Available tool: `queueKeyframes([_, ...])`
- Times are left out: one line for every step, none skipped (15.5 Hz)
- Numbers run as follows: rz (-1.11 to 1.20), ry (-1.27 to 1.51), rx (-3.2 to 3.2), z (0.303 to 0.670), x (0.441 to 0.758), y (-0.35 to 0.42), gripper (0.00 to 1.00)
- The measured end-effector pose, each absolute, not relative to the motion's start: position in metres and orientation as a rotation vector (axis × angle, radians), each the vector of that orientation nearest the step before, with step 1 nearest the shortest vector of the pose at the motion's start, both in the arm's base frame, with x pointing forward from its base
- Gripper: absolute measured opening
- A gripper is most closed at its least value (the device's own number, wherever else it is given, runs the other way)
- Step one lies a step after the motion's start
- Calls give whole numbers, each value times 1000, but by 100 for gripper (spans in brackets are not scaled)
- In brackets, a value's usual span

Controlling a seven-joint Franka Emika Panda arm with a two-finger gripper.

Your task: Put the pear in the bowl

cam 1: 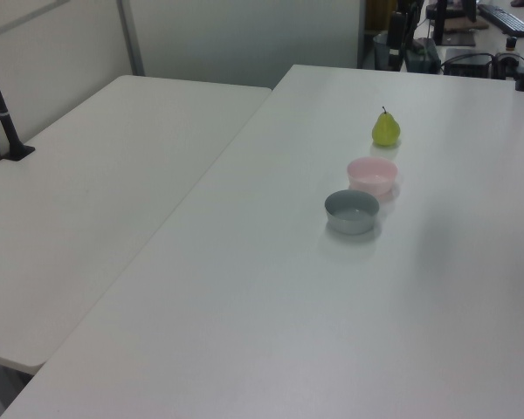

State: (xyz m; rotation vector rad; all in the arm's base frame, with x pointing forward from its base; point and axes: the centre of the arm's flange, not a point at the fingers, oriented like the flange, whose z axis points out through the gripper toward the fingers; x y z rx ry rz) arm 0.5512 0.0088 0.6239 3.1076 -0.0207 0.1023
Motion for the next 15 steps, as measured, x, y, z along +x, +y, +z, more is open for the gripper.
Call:
queueKeyframes([90, -21, 3108, 623, 550, 9, 100])
queueKeyframes([90, -22, 3108, 623, 550, 8, 100])
queueKeyframes([90, -24, 3108, 623, 550, 8, 100])
queueKeyframes([89, -26, 3108, 623, 550, 7, 100])
queueKeyframes([88, -26, 3108, 623, 550, 7, 100])
queueKeyframes([87, -26, 3108, 623, 550, 7, 100])
queueKeyframes([86, -27, 3108, 623, 550, 7, 100])
queueKeyframes([85, -28, 3108, 623, 550, 6, 100])
queueKeyframes([84, -28, 3108, 623, 550, 6, 100])
queueKeyframes([83, -28, 3108, 623, 550, 6, 100])
queueKeyframes([83, -28, 3108, 623, 550, 6, 100])
queueKeyframes([83, -28, 3108, 623, 550, 6, 100])
queueKeyframes([82, -28, 3108, 622, 550, 6, 100])
queueKeyframes([80, -30, 3107, 622, 551, 5, 100])
queueKeyframes([79, -35, 3107, 621, 551, 3, 100])
